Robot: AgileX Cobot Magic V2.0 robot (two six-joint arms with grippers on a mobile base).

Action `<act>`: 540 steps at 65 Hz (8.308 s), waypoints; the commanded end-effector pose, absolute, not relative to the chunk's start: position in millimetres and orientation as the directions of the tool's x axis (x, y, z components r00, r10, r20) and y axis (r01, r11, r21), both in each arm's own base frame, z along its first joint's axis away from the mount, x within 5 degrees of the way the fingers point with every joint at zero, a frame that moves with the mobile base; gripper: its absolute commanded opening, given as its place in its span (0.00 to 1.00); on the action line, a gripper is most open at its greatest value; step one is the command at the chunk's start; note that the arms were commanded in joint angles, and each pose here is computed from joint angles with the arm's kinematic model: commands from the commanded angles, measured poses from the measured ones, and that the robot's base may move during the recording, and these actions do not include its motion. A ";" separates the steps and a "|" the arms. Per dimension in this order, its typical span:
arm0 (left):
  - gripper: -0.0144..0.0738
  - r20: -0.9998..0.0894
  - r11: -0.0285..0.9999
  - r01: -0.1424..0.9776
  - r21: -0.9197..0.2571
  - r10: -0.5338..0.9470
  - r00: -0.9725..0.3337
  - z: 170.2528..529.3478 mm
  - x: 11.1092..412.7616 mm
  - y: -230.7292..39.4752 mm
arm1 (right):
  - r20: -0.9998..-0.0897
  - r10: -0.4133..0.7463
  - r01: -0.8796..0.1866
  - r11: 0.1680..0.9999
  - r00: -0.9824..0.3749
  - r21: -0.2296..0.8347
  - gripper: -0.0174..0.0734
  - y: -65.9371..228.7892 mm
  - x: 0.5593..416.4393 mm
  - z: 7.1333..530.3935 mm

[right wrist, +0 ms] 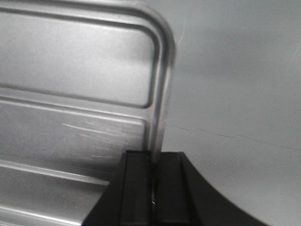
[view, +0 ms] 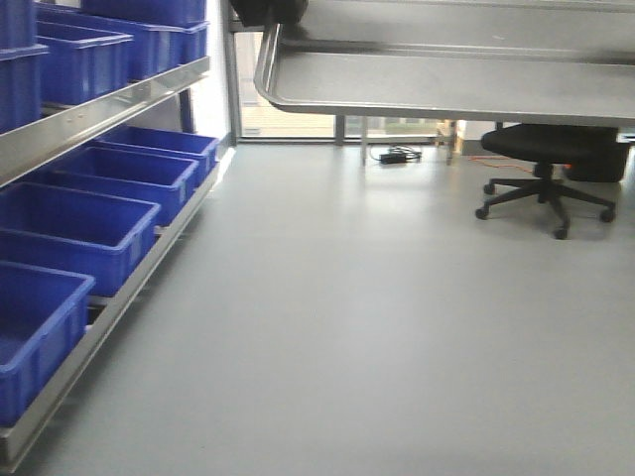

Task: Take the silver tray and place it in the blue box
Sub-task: 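Hold the tray with both grippers while the base turns away, then carry the tray with both grippers while driving to the blue bins, then lower the held tray with both grippers into the blue bin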

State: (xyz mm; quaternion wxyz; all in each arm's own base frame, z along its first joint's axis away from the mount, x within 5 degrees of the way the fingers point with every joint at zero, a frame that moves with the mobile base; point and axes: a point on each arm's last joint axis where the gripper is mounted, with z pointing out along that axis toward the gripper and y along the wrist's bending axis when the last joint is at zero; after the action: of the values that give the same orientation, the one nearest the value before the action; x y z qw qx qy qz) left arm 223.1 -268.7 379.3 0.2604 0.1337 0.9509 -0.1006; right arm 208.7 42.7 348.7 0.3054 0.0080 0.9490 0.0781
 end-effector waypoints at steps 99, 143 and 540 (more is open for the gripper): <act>0.05 -0.519 0.953 0.298 -0.051 0.230 -0.823 397.6 213.3 -248.5 | -0.671 0.030 -0.050 0.994 -0.741 0.100 0.25 37.0 208.8 367.6; 0.05 -0.517 0.952 0.299 -0.056 0.229 -0.825 397.6 213.0 -248.9 | -0.661 0.029 -0.049 0.994 -0.750 0.098 0.25 36.8 207.9 366.8; 0.05 -0.528 0.947 0.309 -0.086 0.220 -0.820 398.4 213.5 -251.6 | -0.659 0.028 -0.048 0.994 -0.751 0.098 0.25 36.8 208.2 366.4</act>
State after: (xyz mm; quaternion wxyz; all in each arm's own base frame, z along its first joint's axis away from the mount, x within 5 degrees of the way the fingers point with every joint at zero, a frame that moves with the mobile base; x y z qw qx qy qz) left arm 221.1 -269.4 378.1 0.2491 0.1339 0.9532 -0.1067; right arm 207.1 42.0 347.5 0.2953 0.0070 0.9526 0.0734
